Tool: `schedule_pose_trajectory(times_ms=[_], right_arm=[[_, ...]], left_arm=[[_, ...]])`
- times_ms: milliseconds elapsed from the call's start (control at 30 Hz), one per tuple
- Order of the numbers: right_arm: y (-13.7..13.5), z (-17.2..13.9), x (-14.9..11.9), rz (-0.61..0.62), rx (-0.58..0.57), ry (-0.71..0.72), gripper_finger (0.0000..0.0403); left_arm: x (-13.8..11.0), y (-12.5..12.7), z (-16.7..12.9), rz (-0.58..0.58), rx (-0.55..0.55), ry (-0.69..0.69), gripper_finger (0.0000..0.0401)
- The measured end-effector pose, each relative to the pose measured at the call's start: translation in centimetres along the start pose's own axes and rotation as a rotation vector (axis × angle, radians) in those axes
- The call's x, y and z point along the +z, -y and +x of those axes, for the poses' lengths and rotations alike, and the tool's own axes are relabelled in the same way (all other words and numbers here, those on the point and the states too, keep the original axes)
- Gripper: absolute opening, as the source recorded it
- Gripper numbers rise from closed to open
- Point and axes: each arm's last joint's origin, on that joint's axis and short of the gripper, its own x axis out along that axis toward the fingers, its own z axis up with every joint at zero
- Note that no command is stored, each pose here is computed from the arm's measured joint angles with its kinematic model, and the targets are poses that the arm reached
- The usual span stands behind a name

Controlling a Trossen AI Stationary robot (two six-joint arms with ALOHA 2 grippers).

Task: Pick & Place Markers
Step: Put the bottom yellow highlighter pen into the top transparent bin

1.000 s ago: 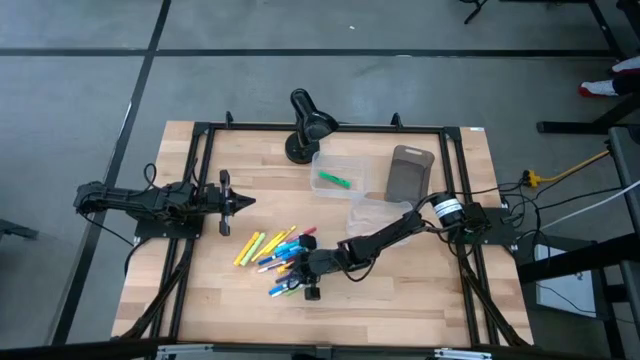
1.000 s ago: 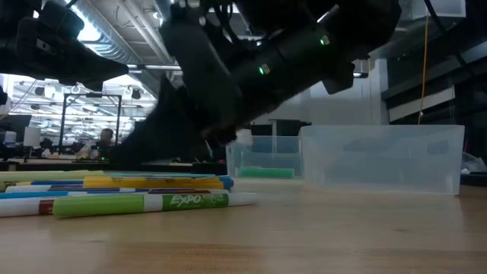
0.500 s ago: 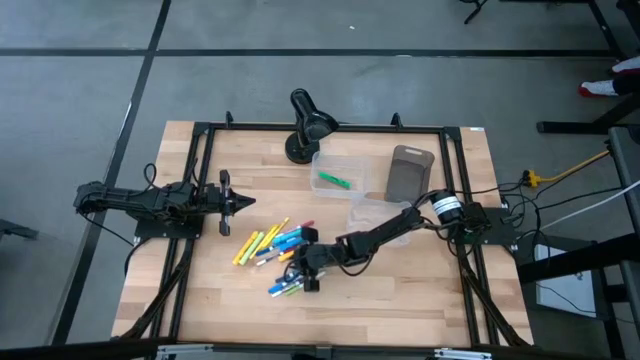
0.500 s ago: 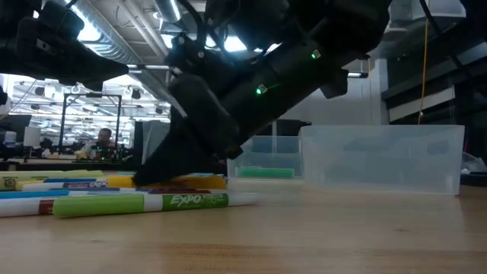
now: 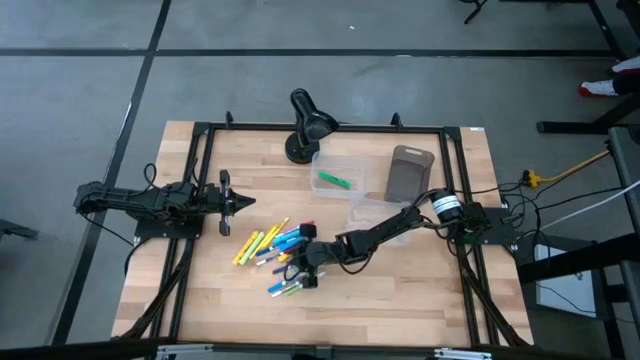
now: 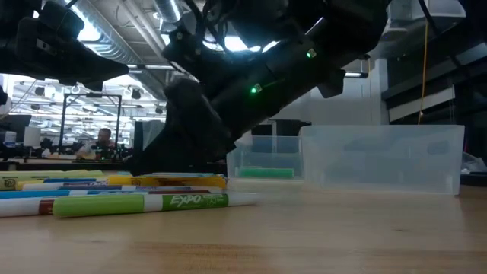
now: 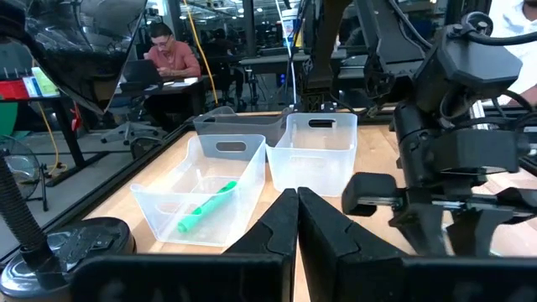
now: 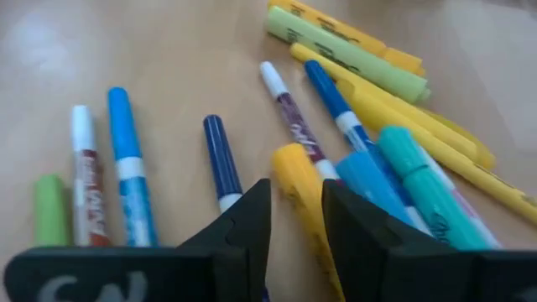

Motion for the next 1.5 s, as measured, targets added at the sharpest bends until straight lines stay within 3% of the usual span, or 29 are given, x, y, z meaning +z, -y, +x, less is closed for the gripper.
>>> schedule_pose_trajectory(times_ms=[600,800,967,1333,1500], right_arm=[[1.6,0.2,-1.4,0.054,-0.015,-0.163,0.0108],[1.9,0.2,-1.5,0.068,-0.013,-0.168,0.0105],[2.2,0.3,-1.6,0.089,-0.022,-0.176,0.0071],[2.4,0.4,-1.4,0.119,-0.029,-0.159,0.0070],[2.4,0.7,-0.1,0.071,0.005,-0.158,0.0070]], left_arm=[[0.0,0.0,0.0,0.000,0.000,0.000,0.0008],[0.0,0.0,0.0,0.000,0.000,0.000,0.0006],[0.0,0.0,0.0,0.000,0.000,0.000,0.0006],[0.0,0.0,0.0,0.000,0.000,0.000,0.0006],[0.0,0.0,0.0,0.000,0.000,0.000,0.0006]])
